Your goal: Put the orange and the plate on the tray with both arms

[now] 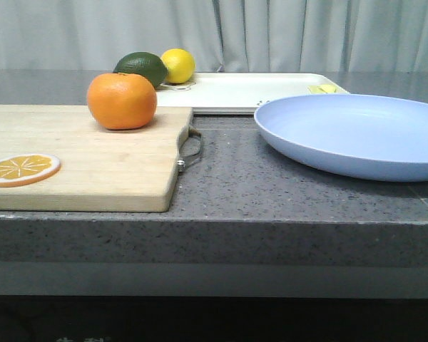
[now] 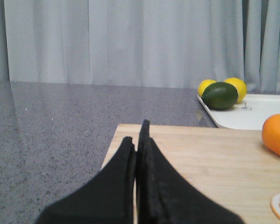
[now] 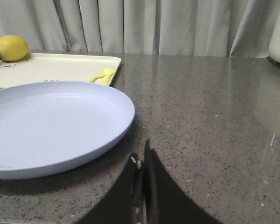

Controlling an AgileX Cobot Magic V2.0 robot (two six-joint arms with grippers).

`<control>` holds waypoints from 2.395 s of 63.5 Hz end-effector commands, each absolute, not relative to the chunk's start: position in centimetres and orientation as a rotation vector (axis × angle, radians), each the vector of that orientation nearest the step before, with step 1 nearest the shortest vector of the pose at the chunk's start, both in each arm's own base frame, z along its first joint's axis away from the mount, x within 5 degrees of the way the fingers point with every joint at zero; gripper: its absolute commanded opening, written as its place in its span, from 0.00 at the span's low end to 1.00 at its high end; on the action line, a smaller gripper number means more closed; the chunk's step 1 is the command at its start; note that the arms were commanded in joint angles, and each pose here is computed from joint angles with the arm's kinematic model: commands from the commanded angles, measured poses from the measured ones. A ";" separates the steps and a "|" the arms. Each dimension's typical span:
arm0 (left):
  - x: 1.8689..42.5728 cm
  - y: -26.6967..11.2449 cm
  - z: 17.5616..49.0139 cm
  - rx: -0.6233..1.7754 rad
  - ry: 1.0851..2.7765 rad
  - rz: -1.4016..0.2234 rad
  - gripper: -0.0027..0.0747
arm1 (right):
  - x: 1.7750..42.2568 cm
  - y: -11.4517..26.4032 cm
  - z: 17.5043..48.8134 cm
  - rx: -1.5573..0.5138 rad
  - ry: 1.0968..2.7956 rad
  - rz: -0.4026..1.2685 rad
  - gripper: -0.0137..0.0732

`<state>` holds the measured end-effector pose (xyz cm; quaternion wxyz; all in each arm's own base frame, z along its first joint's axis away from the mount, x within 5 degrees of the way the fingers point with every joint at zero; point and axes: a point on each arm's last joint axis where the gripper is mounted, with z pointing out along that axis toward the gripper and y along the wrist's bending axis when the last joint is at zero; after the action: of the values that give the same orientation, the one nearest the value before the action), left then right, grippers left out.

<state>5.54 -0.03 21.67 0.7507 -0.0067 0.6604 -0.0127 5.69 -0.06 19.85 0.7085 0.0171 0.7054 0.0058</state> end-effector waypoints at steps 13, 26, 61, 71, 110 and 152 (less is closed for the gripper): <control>3.9 0.0 27.2 -0.024 1.258 -0.044 0.01 | 4.4 -0.1 25.2 0.053 1.349 0.029 0.08; 2.3 -0.1 32.4 -0.014 1.280 -0.050 0.01 | 3.0 0.1 30.1 0.031 1.316 0.037 0.08; 6.1 -0.3 38.4 -0.003 1.632 -0.057 0.01 | 9.1 0.2 35.3 0.002 1.682 0.042 0.08; 6.9 -0.3 38.1 -0.003 1.678 -0.057 0.01 | 10.9 0.2 34.5 0.005 1.762 0.044 0.08; 7.6 -0.5 37.8 0.014 1.711 -0.084 0.19 | 12.1 0.2 33.2 0.001 1.890 0.052 0.37; 12.1 -6.0 38.0 0.443 1.828 -0.324 0.78 | 12.0 0.3 32.9 -0.003 1.924 0.055 0.86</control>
<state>10.89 -4.91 36.25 0.5509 0.1733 0.8067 -0.1252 11.67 0.38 31.33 0.5346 -0.0017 0.8446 0.0289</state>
